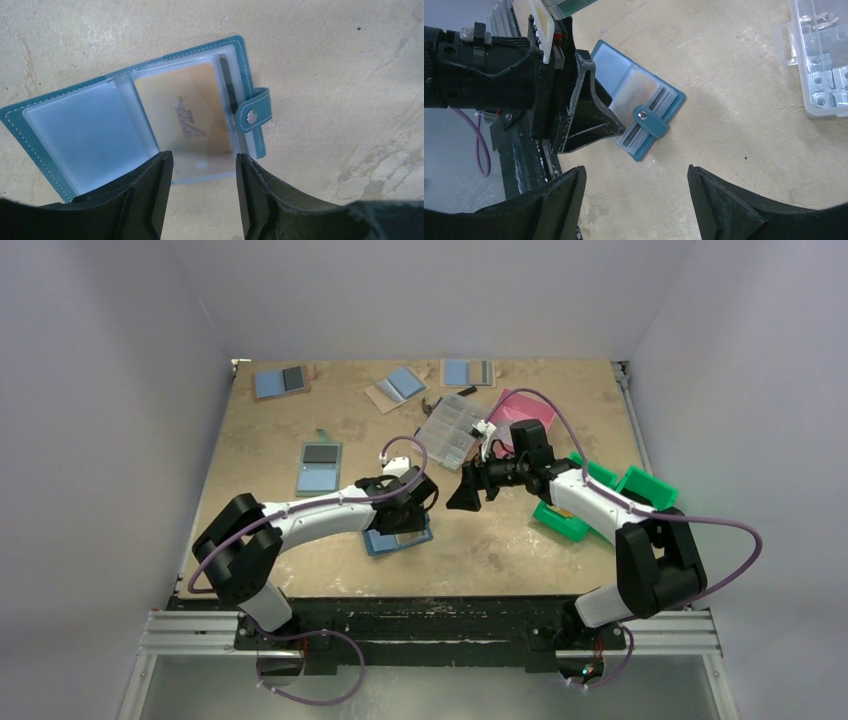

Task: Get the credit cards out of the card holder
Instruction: Remove the credit card from the card holder.

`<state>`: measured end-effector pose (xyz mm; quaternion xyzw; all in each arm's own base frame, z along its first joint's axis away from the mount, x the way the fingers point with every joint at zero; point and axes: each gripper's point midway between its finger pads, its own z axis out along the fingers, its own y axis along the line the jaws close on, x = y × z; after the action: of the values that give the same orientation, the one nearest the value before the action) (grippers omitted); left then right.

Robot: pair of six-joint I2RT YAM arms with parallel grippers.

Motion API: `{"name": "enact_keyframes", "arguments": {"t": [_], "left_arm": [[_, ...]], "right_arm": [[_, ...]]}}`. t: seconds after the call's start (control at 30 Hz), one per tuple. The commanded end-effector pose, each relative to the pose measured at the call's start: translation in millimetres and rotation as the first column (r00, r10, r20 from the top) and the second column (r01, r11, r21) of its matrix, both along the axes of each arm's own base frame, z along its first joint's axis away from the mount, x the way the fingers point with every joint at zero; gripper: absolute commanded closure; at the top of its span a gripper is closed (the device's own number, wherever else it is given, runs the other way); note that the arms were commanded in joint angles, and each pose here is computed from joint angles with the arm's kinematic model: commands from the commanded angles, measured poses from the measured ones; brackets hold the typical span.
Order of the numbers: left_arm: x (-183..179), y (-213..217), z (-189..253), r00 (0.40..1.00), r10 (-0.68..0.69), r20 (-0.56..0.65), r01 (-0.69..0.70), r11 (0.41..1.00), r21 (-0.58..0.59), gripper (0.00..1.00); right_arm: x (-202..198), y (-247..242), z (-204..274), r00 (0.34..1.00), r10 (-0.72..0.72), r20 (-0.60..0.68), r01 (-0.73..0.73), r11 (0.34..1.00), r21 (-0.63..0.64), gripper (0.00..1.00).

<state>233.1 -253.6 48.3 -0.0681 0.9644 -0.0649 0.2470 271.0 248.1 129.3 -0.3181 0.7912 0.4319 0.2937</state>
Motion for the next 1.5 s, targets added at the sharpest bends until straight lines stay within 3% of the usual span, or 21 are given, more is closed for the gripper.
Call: {"name": "enact_keyframes", "arguments": {"t": [0.0, 0.53, 0.73, 0.87, 1.1, 1.33, 1.47], "left_arm": [[16.4, -19.0, 13.7, 0.999, -0.007, 0.052, 0.009, 0.999, -0.046, 0.47], [10.9, 3.2, -11.9, 0.998, 0.057, 0.006, -0.057, 0.996, 0.075, 0.50], [8.7, 7.9, -16.7, 0.999, 0.050, 0.008, -0.050, 0.995, 0.087, 0.74], [9.0, 9.2, -8.2, 0.999, 0.038, 0.031, -0.040, 0.997, 0.069, 0.82], [7.0, 13.0, 16.0, 0.994, 0.017, 0.104, -0.017, 1.000, -0.006, 0.85], [1.6, 24.9, 16.9, 0.993, 0.025, 0.119, -0.024, 1.000, -0.011, 0.96], [0.0, 24.1, 17.6, 0.992, 0.014, 0.127, -0.005, 0.997, -0.071, 0.95]], "right_arm": [[8.6, 3.1, 12.7, 0.999, -0.005, 0.034, 0.005, 1.000, 0.012, 0.17], [9.1, 2.6, 11.4, 1.000, -0.008, 0.029, 0.008, 1.000, 0.008, 0.17], [8.2, 2.3, 11.8, 1.000, -0.008, 0.029, 0.008, 1.000, 0.007, 0.17], [7.4, 2.2, 12.3, 1.000, -0.007, 0.028, 0.007, 1.000, 0.008, 0.16], [6.7, 2.8, 13.6, 1.000, -0.002, 0.029, 0.002, 1.000, 0.012, 0.16], [3.5, 4.0, 13.2, 0.999, 0.021, 0.029, -0.022, 1.000, 0.020, 0.16], [-4.8, 7.7, 13.0, 0.997, 0.076, 0.026, -0.077, 0.996, 0.041, 0.16]]}}
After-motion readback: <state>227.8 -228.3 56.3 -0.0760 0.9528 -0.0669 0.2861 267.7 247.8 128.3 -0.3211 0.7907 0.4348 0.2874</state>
